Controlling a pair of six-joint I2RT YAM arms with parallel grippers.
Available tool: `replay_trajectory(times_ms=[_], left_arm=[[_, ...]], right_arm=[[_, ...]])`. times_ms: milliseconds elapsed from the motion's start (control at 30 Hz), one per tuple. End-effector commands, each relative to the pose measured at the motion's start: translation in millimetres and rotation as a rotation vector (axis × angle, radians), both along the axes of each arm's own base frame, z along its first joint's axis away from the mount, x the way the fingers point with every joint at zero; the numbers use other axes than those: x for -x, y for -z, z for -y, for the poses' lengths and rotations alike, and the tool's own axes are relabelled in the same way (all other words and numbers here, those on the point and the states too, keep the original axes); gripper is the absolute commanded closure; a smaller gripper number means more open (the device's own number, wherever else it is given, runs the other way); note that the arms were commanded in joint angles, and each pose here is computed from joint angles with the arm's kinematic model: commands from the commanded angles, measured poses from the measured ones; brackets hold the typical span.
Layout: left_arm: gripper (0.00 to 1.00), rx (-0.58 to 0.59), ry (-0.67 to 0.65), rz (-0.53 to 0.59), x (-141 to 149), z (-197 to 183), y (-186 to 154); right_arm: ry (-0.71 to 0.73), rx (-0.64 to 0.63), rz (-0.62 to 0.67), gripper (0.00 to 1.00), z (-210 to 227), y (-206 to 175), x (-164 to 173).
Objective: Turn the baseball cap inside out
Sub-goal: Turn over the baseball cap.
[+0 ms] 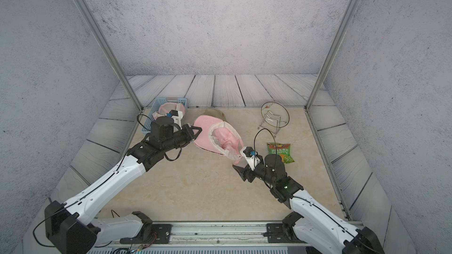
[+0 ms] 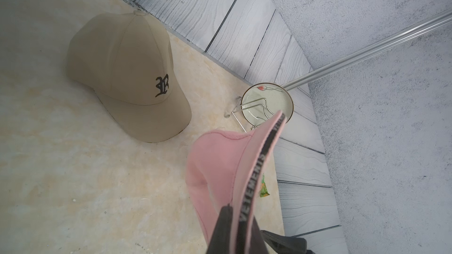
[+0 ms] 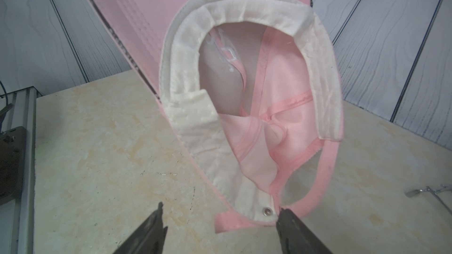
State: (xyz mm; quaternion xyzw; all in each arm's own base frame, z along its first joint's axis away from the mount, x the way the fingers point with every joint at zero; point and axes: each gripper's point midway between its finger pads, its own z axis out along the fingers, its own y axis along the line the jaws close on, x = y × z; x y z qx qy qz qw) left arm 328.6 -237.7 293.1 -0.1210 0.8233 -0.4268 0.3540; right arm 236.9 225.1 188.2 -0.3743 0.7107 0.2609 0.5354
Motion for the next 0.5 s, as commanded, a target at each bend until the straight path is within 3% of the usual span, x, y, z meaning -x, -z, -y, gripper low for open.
replay_trajectory(times_ms=[0,167,300,467], left_arm=[[1.00,0.060,-0.019,0.001,3,4,-21],[1.00,0.046,-0.011,0.006,6,6,-22],[1.00,0.044,0.009,0.004,8,9,-21],[1.00,-0.009,0.054,0.029,8,12,-17]], right_arm=[[0.006,0.024,0.098,0.24,-7,-12,-7],[0.038,0.066,0.163,0.26,-14,-16,-16],[0.035,0.103,0.189,0.33,-21,-17,-21],[-0.026,0.140,0.171,0.65,-33,-8,-19]])
